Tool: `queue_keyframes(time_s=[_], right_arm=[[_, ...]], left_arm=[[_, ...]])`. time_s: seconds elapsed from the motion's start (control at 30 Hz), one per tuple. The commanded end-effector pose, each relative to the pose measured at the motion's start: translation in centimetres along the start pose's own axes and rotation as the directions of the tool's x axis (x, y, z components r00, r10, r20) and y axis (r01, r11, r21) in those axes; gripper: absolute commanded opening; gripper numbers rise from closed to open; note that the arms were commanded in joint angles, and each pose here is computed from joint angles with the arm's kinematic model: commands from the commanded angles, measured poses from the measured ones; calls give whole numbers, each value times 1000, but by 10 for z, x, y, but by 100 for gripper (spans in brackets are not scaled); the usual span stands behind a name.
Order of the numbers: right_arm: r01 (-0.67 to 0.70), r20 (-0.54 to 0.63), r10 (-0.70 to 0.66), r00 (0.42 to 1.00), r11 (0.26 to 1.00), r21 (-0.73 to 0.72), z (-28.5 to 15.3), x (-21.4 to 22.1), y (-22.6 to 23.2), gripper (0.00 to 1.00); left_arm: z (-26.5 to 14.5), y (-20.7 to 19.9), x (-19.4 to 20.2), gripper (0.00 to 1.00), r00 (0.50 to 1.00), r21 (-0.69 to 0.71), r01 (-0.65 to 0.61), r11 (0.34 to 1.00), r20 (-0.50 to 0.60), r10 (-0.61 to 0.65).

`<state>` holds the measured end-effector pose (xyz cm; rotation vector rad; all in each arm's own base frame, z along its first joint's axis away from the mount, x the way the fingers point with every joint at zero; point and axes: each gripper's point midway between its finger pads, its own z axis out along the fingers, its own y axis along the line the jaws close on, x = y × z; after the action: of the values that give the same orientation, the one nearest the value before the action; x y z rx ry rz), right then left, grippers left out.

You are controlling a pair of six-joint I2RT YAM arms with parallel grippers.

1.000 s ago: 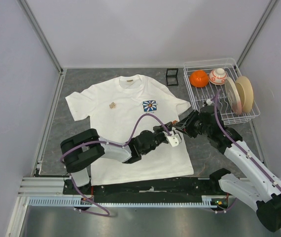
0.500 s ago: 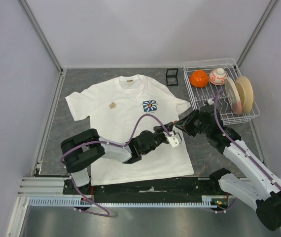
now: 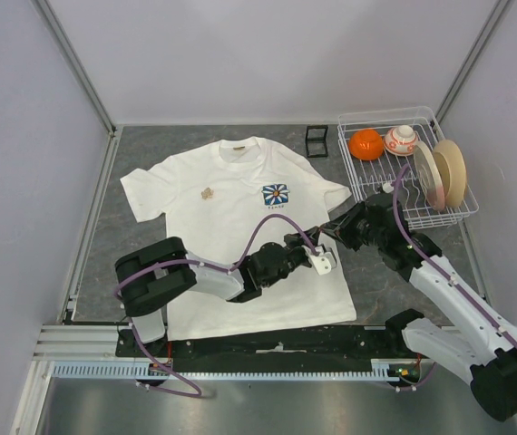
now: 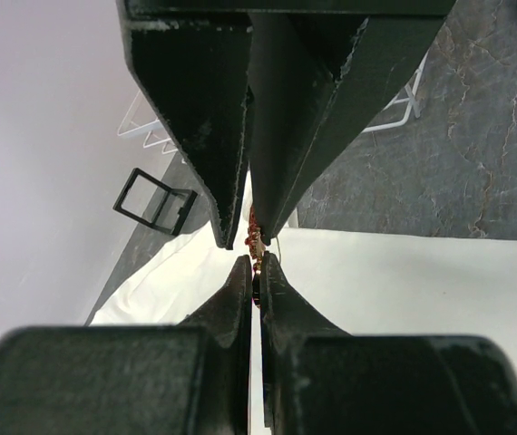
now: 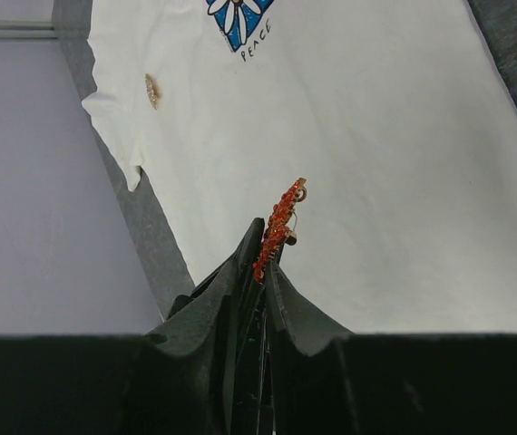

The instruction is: Remove the brooch from the garment

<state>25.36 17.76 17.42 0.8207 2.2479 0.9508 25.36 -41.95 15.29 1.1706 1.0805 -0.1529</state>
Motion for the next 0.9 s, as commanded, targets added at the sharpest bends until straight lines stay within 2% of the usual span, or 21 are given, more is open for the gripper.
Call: queue_keyframes(time_s=[0.0, 0.37, 0.63, 0.73, 0.87], right_arm=[[-20, 20, 20, 1000, 1000, -5, 5, -2, -1, 24], [-43, 36, 43, 998, 999, 5, 10, 0, -5, 17], [-110, 58, 108, 992, 993, 31, 13, 1, -13, 18], [-137, 97, 132, 986, 990, 44, 13, -3, -16, 19], [-155, 139, 146, 980, 986, 55, 9, -10, -14, 16]], left_arm=[[8, 15, -31, 2, 996, -70, 0, 998, 94, 7], [9, 13, -32, 2, 996, -74, -16, 997, 92, 22], [9, 16, -31, 2, 996, -93, -17, 995, 89, 25], [10, 16, -32, 2, 996, -97, -24, 995, 85, 32], [11, 15, -30, 2, 996, -99, -35, 994, 79, 43]])
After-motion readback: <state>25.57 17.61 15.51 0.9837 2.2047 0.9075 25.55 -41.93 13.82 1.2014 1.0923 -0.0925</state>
